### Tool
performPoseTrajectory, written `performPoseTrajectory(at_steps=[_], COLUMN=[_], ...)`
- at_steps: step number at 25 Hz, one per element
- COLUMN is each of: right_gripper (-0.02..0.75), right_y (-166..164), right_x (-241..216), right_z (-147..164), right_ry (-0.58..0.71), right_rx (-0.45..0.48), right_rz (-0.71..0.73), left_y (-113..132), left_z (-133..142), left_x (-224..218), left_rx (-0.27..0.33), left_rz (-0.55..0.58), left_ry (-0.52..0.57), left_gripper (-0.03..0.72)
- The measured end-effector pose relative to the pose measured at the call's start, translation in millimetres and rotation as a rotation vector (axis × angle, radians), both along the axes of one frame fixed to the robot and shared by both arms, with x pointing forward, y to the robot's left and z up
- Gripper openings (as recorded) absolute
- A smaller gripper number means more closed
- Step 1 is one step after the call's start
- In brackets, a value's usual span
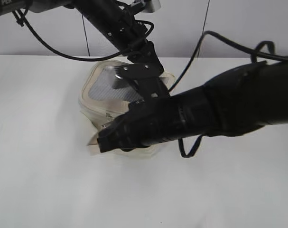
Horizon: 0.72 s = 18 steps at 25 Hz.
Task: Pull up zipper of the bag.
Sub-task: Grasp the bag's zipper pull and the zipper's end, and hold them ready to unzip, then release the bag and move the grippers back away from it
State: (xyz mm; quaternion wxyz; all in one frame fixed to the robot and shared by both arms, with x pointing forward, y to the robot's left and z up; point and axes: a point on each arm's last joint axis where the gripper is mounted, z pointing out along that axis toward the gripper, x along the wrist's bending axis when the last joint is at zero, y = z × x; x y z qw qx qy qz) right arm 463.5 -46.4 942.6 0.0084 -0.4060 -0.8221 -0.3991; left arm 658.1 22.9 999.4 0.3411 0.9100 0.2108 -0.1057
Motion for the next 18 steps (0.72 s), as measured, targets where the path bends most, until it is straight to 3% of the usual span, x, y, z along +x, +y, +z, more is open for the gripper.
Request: performPoseTrajectory(at_steps=[5,7,12,15,18], right_gripper=[0.013,0.059,0.398,0.449,0.455], right_y=[18,15,-19,-51,-81], right_x=[11,8,-14,-29,-45], right_z=[-2,-4,-2,11,33], right_ry=[0.042,0.085,0.234,0.251,0.248], right_rx=[0.024,0.021,-0.037,-0.075,-0.068], right_rz=[-0.046,-0.041,-0.038,-0.103,-0.157], left_y=[-3,-3,0,8,18], left_z=[0,0,5,20,46], left_x=[-1,-2,3,3,-5], left_rx=[0.006,0.001,-0.065,-0.069,-0.071], left_rz=[0.019,0.03,0.1,0.147,0.166], left_ry=[0.016,0.027,0.09,0.096,0.062], left_gripper=[0.027,0.056,0.263,0.253,0.189])
